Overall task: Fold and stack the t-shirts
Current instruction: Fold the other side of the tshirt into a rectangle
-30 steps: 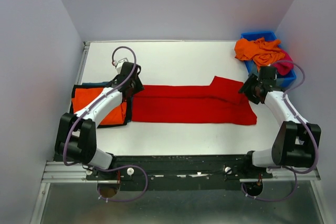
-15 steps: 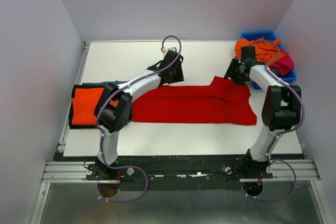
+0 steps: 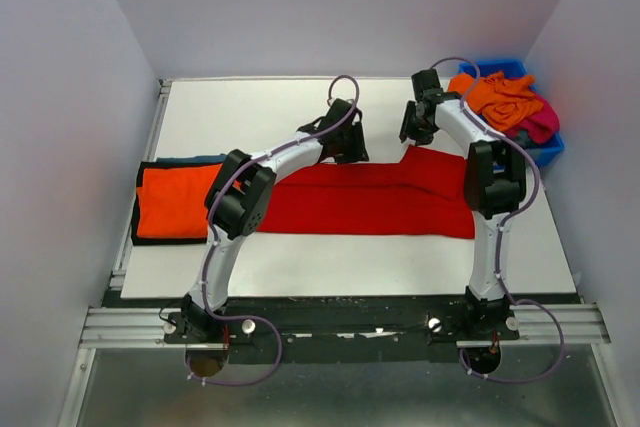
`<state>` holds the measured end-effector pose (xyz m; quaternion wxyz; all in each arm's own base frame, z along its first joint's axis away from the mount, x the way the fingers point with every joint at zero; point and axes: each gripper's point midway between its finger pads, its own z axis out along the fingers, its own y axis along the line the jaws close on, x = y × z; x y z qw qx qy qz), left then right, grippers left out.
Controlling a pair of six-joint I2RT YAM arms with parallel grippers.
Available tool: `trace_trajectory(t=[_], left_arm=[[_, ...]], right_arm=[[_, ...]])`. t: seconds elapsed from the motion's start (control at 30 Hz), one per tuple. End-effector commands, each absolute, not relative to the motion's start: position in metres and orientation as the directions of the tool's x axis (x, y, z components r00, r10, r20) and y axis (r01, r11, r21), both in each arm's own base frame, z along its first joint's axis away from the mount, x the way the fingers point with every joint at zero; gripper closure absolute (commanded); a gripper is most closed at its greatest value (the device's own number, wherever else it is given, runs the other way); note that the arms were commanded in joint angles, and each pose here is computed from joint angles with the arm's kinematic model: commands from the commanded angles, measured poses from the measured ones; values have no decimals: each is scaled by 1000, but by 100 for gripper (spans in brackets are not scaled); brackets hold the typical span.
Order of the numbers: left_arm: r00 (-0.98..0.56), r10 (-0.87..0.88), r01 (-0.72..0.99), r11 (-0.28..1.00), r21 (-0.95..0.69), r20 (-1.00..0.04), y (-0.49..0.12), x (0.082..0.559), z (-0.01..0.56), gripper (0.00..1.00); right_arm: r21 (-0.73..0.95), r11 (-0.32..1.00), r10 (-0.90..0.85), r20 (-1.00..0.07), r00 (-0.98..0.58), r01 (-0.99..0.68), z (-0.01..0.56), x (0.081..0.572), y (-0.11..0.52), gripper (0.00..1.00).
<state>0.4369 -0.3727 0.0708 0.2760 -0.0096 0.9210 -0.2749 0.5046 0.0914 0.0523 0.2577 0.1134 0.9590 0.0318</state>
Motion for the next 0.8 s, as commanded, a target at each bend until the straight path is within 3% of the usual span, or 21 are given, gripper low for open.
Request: trace_trajectory(t=[0.0,0.1,0.57,0.63,0.77], left_arm=[[-882,-147,148,815,-561,-447,-386,429,58,50],[-890,-142,147,810,-567,-434,-387,426,56,50],[-919,-110,146,796,-588,-378,-373,410,49,50],[-919,-114,146,792,-593,-378,-369,408,51,50],[-911,-112,147,809,-569,-396,-359,410,52,50]], right_arm=[[16,975,207,-429,-879,222,39,495,84,52],[-12,972,211,-407,-889,237,35,490,83,59],[-165,964,140,-350,-926,208,26,480,101,51],[-184,959,146,-341,-929,218,25,477,102,54],[-190,957,148,-333,-931,221,25,474,101,70]])
